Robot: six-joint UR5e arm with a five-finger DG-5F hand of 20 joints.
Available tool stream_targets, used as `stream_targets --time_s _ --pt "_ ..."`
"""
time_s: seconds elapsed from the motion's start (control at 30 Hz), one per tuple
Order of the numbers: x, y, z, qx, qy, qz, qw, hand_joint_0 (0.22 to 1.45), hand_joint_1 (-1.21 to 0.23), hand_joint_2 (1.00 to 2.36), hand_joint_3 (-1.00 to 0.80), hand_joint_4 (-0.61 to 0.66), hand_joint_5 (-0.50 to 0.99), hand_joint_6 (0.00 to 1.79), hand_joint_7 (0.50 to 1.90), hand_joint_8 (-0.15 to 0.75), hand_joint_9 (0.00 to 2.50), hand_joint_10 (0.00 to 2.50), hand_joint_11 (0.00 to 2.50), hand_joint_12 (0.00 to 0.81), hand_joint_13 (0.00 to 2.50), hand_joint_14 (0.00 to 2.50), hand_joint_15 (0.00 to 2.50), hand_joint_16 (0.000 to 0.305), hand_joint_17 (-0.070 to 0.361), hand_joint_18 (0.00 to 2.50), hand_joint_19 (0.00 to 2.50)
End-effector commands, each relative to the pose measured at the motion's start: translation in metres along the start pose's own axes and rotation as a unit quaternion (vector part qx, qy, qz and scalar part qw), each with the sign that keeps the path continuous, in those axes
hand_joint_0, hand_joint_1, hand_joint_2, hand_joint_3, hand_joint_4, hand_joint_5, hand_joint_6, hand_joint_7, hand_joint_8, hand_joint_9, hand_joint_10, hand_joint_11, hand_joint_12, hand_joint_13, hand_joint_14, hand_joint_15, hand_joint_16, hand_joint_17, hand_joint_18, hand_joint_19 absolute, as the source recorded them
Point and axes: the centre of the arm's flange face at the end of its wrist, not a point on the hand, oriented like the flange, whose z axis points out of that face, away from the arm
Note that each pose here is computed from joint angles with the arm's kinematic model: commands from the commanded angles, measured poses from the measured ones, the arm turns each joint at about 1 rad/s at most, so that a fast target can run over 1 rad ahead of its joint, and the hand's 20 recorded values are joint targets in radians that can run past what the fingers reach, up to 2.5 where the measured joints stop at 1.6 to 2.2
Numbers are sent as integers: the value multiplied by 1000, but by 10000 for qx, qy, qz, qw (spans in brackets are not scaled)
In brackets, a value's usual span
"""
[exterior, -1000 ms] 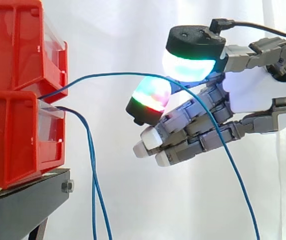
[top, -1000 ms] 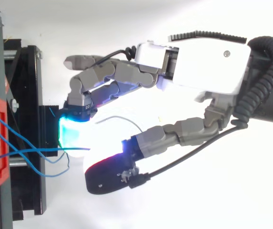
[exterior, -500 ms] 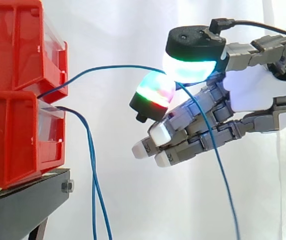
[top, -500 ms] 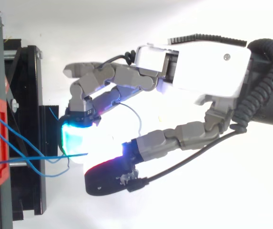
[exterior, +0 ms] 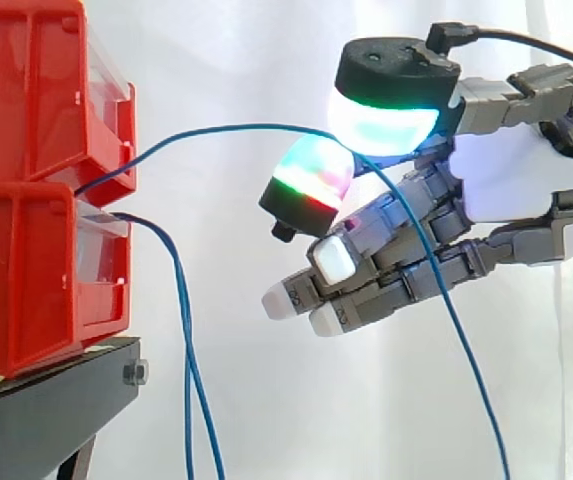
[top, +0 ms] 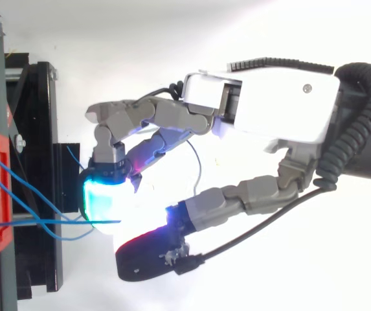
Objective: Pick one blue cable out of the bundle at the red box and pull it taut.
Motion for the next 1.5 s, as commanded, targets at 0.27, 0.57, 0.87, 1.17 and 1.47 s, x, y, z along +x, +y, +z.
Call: stream_targets --time_s 0.27,0.57,0.87,1.17,1.47 --pt "1 0 0 -6 15 4 10000 593 -800 1015 -291 174 -94 844 1178 390 976 17 847 380 279 5 172 54 121 237 157" --pt "1 0 0 -6 15 4 10000 594 -810 1013 -325 173 -87 846 1183 394 1030 18 910 385 344 7 195 54 122 305 182" --pt "0 0 0 -3 0 4 10000 598 -814 1013 -322 167 -86 845 1187 395 1052 19 958 383 371 7 205 54 121 332 194" --pt "0 1 0 -5 7 142 9999 606 -823 1013 -317 173 -86 846 1182 396 1072 18 1013 388 392 7 212 54 121 344 188" --pt "0 0 0 7 -14 592 9982 609 -820 1013 -324 169 -88 847 1183 395 1085 18 1023 389 407 7 218 54 121 356 203"
